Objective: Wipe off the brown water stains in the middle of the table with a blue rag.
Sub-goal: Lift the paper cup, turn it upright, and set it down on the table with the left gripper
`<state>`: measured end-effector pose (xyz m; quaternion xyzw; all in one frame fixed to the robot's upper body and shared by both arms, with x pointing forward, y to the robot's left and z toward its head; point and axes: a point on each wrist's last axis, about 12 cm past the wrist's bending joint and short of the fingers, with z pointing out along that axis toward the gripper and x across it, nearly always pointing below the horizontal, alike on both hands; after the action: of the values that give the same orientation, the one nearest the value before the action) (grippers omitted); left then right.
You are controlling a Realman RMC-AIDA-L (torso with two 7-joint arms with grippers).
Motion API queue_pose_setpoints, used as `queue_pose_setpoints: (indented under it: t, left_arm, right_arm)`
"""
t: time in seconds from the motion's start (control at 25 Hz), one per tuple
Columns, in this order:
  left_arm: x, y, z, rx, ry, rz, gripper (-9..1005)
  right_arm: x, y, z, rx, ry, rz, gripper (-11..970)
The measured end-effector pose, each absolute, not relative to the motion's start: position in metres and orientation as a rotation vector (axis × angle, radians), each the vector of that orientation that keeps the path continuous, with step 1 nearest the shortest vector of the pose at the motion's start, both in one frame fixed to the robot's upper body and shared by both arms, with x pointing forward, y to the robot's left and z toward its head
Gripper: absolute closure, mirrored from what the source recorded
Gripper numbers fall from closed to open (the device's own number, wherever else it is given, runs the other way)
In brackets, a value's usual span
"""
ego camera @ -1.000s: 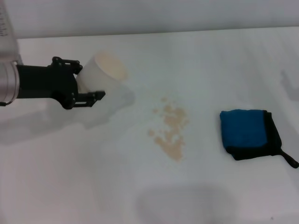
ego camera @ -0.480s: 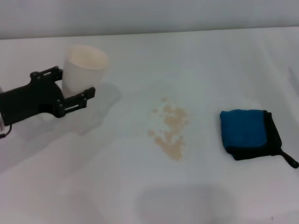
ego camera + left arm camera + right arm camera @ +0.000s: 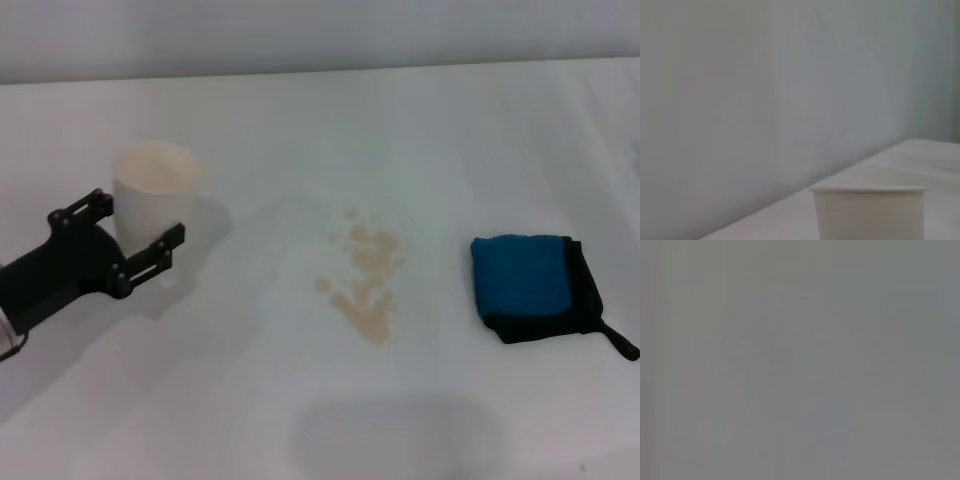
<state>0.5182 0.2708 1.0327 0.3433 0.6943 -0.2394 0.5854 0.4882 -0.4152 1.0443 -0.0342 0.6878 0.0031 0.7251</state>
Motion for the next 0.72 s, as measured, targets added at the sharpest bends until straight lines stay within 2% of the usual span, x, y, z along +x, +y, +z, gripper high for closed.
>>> queue_pose_setpoints:
  t: [0.4,0.72]
  left_arm:
    - [0.497,0.285,1.008,0.647,1.634,-0.393,272]
    - [0.496,0.287,0.998,0.658,1.684,-0.327,272]
  right_arm:
    - [0.496,-0.412,1.049,-0.099,1.497,0.019,249]
    - [0.505,-0.405,1.053,-0.126,1.487,0.034,249]
